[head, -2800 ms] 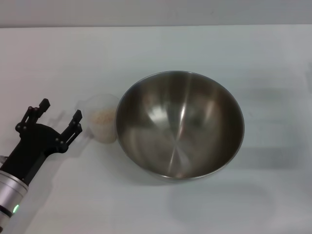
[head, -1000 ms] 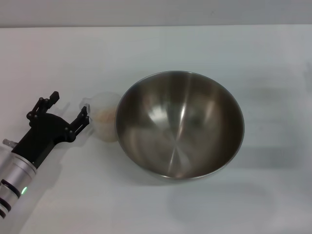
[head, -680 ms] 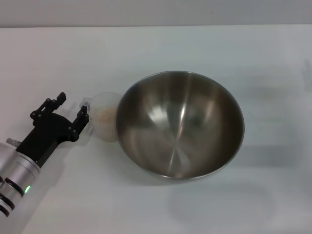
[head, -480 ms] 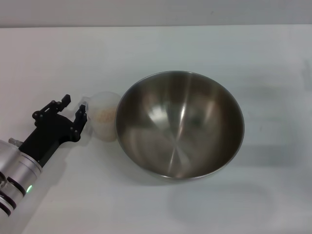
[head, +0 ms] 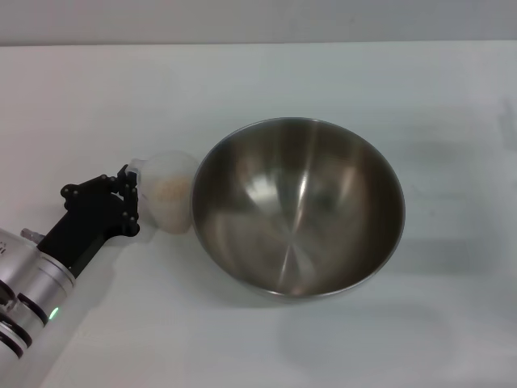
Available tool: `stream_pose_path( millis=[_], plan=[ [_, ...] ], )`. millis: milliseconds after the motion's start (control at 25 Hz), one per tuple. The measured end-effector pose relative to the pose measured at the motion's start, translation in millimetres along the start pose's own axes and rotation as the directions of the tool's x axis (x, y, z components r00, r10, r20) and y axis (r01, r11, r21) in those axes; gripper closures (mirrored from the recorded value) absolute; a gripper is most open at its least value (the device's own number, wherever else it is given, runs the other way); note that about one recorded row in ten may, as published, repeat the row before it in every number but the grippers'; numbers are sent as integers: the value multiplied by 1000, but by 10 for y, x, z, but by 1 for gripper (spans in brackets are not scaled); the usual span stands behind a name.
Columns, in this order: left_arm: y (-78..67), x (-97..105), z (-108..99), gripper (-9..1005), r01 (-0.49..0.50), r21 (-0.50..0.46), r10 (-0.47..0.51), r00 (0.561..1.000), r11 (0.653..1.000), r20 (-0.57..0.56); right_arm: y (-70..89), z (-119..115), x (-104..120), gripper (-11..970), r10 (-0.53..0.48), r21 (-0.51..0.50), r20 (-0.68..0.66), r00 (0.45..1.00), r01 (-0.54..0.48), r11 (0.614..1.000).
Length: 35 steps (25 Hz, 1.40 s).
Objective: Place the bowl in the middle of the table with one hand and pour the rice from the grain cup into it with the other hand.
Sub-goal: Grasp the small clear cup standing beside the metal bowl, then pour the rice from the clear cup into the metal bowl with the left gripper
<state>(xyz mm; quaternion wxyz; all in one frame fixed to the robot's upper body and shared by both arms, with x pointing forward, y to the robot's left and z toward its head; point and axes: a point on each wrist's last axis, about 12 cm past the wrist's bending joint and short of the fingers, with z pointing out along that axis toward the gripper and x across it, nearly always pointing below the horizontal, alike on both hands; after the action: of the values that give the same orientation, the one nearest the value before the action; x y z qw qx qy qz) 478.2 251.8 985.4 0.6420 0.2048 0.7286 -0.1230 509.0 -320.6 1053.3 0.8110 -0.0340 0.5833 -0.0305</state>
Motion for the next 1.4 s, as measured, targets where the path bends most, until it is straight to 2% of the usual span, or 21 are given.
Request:
stream_pose_path(
  millis=[40, 520, 600, 680, 720, 920, 960, 1000, 1040, 1080, 1120, 1200, 1240, 1280, 1400],
  plan=[
    [-22, -14, 8, 950, 4, 3, -4, 1000, 1000, 10, 0, 1, 2, 441, -1, -1, -1, 1000, 1, 1000],
    [-22, -98, -20, 974, -6, -2, 6, 996, 1000, 91, -1, -7, 4, 441, -2, -3, -1, 1000, 2, 1000],
    [-65, -196, 1, 973, -158, -24, 159, 973, 987, 166, 1, -8, 3, 441, -2, -4, -1, 1000, 2, 1000],
    [-80, -216, 9, 972, -192, -31, 194, 965, 981, 178, 4, -6, 2, 441, -2, -5, 0, 1000, 2, 1000],
    [-135, -292, 42, 971, -314, -69, 321, 921, 947, 219, 8, 0, -1, 441, -1, -7, 3, 1000, 1, 1000],
    [-179, -424, 91, 969, -470, -141, 490, 826, 872, 278, 21, 18, -12, 441, -3, -11, 10, 1000, 3, 1000],
    [-189, -458, 102, 968, -509, -160, 533, 794, 846, 293, 22, 21, -14, 441, -3, -11, 11, 1000, 3, 1000],
    [-189, -458, 102, 968, -509, -160, 533, 794, 846, 293, 20, 24, -15, 441, -4, -10, 12, 1000, 4, 1000],
    [-204, -492, 109, 967, -551, -180, 579, 755, 815, 308, 18, 33, -19, 441, -4, -8, 15, 1000, 4, 1000],
    [-256, -536, 122, 967, -634, -214, 667, 672, 743, 324, 18, 33, -19, 441, -4, -8, 15, 1000, 4, 1000],
    [-256, -536, 122, 966, -634, -214, 667, 672, 743, 324, 20, 44, -22, 441, -5, -10, 17, 1000, 5, 1000],
    [-332, -559, 131, 965, -702, -233, 734, 592, 673, 333, 21, 49, -23, 441, -5, -11, 18, 1000, 5, 1000],
    [-420, -577, 136, 965, -769, -257, 800, 495, 585, 339, 21, 57, -24, 441, -7, -13, 19, 1000, 7, 1000],
    [-420, -577, 136, 964, -769, -257, 800, 495, 585, 339, 21, 57, -24, 441, -7, -13, 19, 1000, 7, 1000],
    [-543, -590, 137, 963, -845, -292, 874, 346, 449, 342, 18, 73, -30, 441, -9, -15, 22, 1000, 9, 1000]
  ],
)
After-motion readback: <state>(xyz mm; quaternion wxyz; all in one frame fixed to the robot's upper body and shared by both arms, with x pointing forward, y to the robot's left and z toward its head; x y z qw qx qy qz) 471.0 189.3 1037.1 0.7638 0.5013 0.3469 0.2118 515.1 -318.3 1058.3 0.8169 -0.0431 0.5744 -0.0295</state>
